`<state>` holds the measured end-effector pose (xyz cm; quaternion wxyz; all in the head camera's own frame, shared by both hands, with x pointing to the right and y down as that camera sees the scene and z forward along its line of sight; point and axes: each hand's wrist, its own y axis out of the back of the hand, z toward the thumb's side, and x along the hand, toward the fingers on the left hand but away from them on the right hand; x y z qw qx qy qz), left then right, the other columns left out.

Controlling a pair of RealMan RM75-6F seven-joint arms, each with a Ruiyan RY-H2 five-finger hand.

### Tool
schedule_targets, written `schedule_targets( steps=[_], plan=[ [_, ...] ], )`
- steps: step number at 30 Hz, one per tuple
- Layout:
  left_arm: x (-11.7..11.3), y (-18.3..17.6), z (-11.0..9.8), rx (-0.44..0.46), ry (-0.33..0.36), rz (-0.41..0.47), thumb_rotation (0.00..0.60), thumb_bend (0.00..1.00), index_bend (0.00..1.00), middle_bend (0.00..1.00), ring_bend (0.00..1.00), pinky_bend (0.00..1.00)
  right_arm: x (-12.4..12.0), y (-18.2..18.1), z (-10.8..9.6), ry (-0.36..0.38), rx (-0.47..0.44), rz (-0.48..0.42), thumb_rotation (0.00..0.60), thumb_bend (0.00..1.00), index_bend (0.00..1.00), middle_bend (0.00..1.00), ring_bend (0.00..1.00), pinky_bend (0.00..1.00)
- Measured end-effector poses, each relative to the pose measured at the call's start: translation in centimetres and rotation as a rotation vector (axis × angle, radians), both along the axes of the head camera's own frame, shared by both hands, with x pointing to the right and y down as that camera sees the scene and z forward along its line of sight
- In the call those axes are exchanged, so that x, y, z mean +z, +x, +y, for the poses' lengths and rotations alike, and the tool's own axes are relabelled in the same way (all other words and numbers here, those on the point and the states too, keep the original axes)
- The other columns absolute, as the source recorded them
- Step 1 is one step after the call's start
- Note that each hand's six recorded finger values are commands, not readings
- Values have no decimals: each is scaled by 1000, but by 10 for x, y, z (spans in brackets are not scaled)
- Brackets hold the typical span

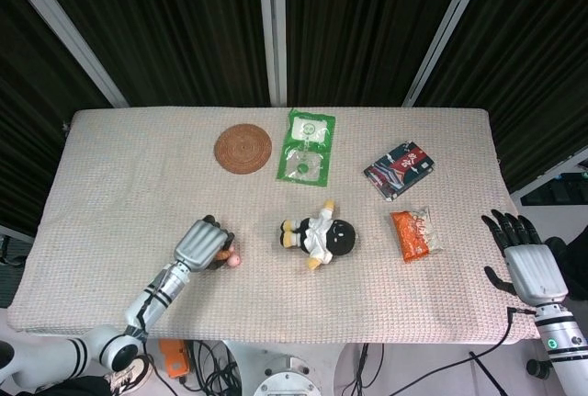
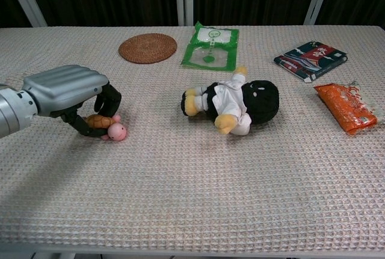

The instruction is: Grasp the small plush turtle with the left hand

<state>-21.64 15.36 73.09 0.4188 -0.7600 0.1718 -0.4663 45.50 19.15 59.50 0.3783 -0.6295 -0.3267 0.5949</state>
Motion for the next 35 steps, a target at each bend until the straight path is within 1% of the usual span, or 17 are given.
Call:
schedule_targets(
  steps=[1, 2, 3, 4, 5, 6, 8, 12, 15, 20, 24, 26, 28, 31, 35],
  plan=[
    [0, -1, 0, -1, -10, 2, 600, 172, 381, 406, 192, 210, 0, 0, 0, -1, 1, 1, 600, 243, 0, 0, 0, 0],
    [-1, -2, 1, 3, -20, 0, 600, 148, 216, 229, 88, 160, 0, 1, 0, -1, 3, 1, 600, 243, 0, 0, 0, 0],
    [-1, -2, 2, 8, -31, -3, 600, 138, 127, 114, 32, 129, 0, 1, -1, 1, 5, 0, 600, 243, 0, 0, 0, 0],
    [-2, -3, 3, 16, -45, -3, 600, 132, 77, 32, 2, 101, -2, 1, -3, 6, 6, 0, 600, 243, 0, 0, 0, 0],
    [-3, -2, 4, 19, -54, 2, 600, 127, 60, 1, 0, 73, -3, 1, -4, 12, 7, -1, 600, 243, 0, 0, 0, 0],
    [-5, -2, 5, 20, -54, 9, 600, 126, 55, 0, 0, 51, -4, 1, -5, 18, 7, -1, 600, 243, 0, 0, 0, 0],
    [-10, -4, 1, 10, -31, 21, 600, 125, 50, 0, 0, 4, -8, 1, -6, 26, 7, -1, 600, 242, 0, 0, 0, 0],
    [-32, -19, -8, -45, 53, 47, 600, 124, 50, 0, 0, 0, -9, 1, -3, 20, 8, -3, 600, 242, 0, 0, 0, 0],
    [-53, -36, -10, -95, 100, 54, 600, 125, 50, 0, 0, 0, -11, -1, -4, 24, 4, -9, 600, 243, 0, 0, 0, 0],
    [-87, -79, -5, -189, 188, 51, 600, 125, 51, 0, 0, 0, -12, -7, -6, 32, -7, -20, 600, 243, 0, 0, 0, 0],
    [-111, -119, 9, -292, 246, 106, 600, 125, 52, 0, 0, 0, -7, -10, -5, 19, -10, -18, 600, 243, 0, 0, 0, 0],
    [-121, -148, 22, -354, 266, 118, 600, 125, 53, 0, 0, 0, -4, -13, -4, 11, -16, -16, 600, 243, 0, 0, 0, 0],
    [-127, -178, 39, -405, 269, 104, 600, 127, 53, 0, 0, 0, -1, -16, -3, 4, -23, -14, 600, 243, 0, 0, 0, 0],
    [-131, -208, 56, -440, 266, 72, 600, 139, 54, 0, 0, 0, 3, -20, -1, -6, -32, -12, 600, 243, 0, 0, 0, 0],
    [-133, -223, 64, -449, 277, 58, 600, 141, 54, 0, 0, 0, 7, -24, 2, -16, -42, -8, 600, 243, 0, 0, 0, 0]
  ],
)
